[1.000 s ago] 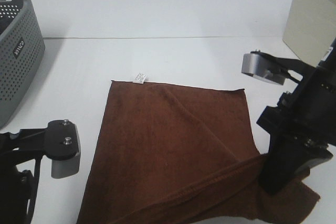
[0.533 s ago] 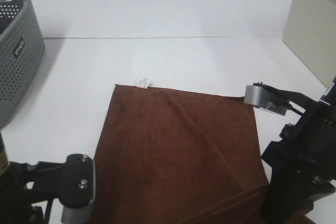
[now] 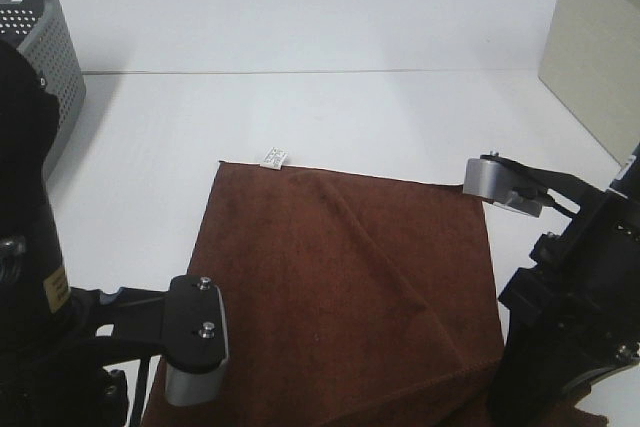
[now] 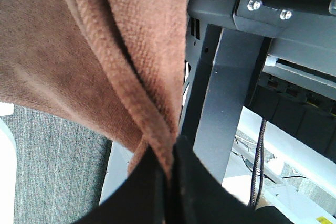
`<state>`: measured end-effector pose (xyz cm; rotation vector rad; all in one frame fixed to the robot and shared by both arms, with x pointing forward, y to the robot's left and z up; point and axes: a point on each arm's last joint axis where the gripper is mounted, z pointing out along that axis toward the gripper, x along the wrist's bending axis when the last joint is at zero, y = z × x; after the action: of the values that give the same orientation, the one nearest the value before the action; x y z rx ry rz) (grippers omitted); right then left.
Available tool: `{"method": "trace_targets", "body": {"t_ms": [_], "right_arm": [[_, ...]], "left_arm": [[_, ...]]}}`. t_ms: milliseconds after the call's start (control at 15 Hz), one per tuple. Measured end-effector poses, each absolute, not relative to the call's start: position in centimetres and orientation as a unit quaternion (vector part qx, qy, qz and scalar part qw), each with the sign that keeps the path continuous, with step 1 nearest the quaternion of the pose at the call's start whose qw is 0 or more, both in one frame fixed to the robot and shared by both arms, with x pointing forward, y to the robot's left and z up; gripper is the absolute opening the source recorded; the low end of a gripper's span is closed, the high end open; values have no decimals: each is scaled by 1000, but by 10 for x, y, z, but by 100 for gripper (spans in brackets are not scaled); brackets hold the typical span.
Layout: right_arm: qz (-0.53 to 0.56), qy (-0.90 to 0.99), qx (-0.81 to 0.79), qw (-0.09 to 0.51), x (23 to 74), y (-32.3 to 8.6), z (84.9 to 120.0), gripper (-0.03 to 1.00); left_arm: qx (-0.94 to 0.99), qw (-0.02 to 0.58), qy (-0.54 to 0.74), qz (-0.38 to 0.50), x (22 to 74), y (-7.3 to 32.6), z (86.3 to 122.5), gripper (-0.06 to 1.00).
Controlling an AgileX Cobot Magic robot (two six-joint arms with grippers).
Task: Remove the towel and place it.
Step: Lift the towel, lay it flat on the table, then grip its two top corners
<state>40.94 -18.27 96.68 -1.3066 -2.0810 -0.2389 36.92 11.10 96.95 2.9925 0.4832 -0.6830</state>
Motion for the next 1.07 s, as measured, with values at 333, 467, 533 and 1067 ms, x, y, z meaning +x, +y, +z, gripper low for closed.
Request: {"method": "trace_targets", "body": {"t_ms": [333,467,533,1067], "right_arm": [[-75,-787,-503,350,406,-183,969,58],[-73,-783,-510,349,406,-183,969,72],[-74,-781,-516,344,407,-183,968,76],[-77,-780,-566,255,421,-191,958,78]], "left_arm": [[954,12,172,-245,371,104,962,1],[949,23,210,-234,374,101,962,19],[945,27,233,-226,375,99,962,38],[953,73,236,-177,396,82,986,83]]}}
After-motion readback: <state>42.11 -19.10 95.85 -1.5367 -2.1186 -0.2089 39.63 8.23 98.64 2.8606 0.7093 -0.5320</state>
